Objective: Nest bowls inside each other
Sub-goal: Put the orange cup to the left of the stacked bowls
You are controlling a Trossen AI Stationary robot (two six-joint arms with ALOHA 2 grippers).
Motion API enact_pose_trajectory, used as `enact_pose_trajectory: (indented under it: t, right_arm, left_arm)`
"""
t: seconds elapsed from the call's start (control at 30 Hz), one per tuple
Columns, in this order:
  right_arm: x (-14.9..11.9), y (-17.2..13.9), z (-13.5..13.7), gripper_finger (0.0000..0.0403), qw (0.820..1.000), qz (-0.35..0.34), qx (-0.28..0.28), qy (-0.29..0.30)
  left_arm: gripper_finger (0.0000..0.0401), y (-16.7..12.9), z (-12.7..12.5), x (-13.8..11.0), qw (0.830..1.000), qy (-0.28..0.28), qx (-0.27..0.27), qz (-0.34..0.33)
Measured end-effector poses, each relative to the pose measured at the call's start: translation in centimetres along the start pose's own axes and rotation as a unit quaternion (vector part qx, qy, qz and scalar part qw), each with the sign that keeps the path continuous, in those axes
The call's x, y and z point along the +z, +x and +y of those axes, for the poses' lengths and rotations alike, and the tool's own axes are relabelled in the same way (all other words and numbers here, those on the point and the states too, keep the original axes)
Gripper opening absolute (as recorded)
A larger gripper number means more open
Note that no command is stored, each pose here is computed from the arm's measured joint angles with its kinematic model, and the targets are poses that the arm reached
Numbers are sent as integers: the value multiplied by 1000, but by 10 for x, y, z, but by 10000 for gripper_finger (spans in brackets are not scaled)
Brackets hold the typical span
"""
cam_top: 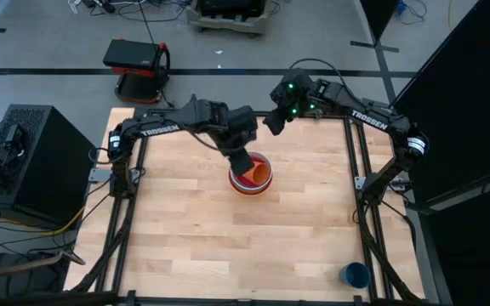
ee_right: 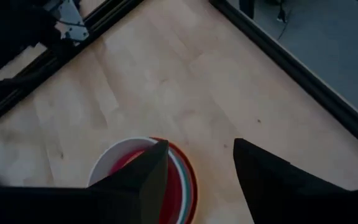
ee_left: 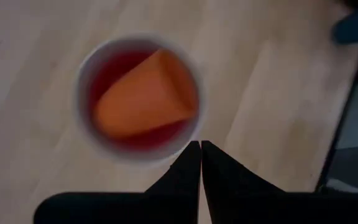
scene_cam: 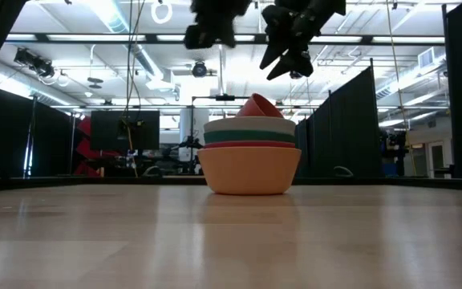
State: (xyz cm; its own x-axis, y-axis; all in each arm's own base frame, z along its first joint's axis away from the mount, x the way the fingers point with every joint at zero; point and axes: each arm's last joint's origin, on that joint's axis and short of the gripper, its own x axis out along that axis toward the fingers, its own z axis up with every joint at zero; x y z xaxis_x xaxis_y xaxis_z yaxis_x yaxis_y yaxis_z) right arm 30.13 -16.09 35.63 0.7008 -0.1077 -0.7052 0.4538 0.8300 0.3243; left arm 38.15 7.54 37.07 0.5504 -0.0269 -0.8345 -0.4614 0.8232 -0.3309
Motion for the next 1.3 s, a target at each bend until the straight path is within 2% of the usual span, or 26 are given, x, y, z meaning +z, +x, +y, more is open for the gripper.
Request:
enact_pose_trajectory:
  t: [0.23,0.57,0.67,1.2,1.3]
  right_arm:
    - [2,-4,-12,178,1000,-3,-7,8]
    - [-3,-6,-20,177,1000,26,-17,4]
    - [-3,-6,-20,181,999,27,-17,-1]
    - [-2,-6,-20,179,1000,25,-13,-2]
    - [-2,-6,-20,173,1000,25,-10,-2]
  left_arm:
    - [24,13,-24,-7,999,30,-26,4]
    - [160,56,-17,-9,998,3,15,61]
    - [184,62,-15,-9,998,0,32,61]
    - [52,79,-8,-10,994,-2,83,71]
    - [13,78,-8,-10,994,5,83,73]
